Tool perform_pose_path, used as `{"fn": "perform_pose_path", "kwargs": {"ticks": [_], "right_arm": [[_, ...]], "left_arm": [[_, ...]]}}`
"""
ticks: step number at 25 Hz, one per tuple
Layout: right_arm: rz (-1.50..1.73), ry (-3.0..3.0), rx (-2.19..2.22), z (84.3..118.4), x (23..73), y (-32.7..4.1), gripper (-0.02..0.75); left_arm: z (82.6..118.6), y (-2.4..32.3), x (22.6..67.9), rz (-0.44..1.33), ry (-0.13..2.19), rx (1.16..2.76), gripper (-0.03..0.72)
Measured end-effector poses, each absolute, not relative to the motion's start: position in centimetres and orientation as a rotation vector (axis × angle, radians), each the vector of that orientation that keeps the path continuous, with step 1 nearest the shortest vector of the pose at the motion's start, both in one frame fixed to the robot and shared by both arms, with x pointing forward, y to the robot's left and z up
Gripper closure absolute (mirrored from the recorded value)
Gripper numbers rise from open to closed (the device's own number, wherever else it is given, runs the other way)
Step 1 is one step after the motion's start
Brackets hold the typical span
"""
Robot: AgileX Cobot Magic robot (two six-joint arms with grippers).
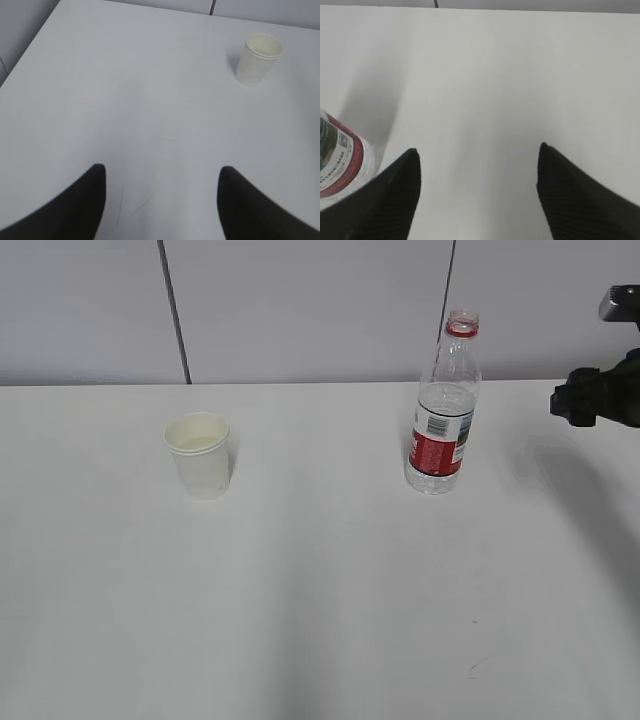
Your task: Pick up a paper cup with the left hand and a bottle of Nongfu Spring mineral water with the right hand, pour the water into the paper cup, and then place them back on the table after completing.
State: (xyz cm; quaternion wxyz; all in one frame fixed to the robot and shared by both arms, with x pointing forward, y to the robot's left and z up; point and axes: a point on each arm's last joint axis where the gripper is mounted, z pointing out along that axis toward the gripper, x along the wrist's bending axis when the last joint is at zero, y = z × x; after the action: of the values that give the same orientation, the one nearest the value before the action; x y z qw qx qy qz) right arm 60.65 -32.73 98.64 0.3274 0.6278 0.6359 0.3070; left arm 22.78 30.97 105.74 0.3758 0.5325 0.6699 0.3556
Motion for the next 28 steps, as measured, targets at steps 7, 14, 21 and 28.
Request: {"fn": "perform_pose_path", "kwargs": {"ticks": [7, 14, 21, 28], "right_arm": [[0.851, 1.596, 1.654, 100.4, 60.2, -32.7, 0.204], [0.891, 1.552, 1.615, 102.8, 58.3, -32.6, 0.204], [0.899, 1.536, 1.602, 103.6, 53.8, -32.2, 0.204], [0.931, 1.501, 1.562, 104.3, 48.0, -31.7, 0.204]], "left_arm": [[105.7, 31.0, 22.8, 0.910, 1.714, 1.363, 0.251], [105.7, 31.0, 22.8, 0.910, 1.714, 1.363, 0.251], [105.7, 31.0, 22.8, 0.910, 1.714, 1.363, 0.251], [105.7, 31.0, 22.8, 0.910, 1.714, 1.363, 0.251]]}}
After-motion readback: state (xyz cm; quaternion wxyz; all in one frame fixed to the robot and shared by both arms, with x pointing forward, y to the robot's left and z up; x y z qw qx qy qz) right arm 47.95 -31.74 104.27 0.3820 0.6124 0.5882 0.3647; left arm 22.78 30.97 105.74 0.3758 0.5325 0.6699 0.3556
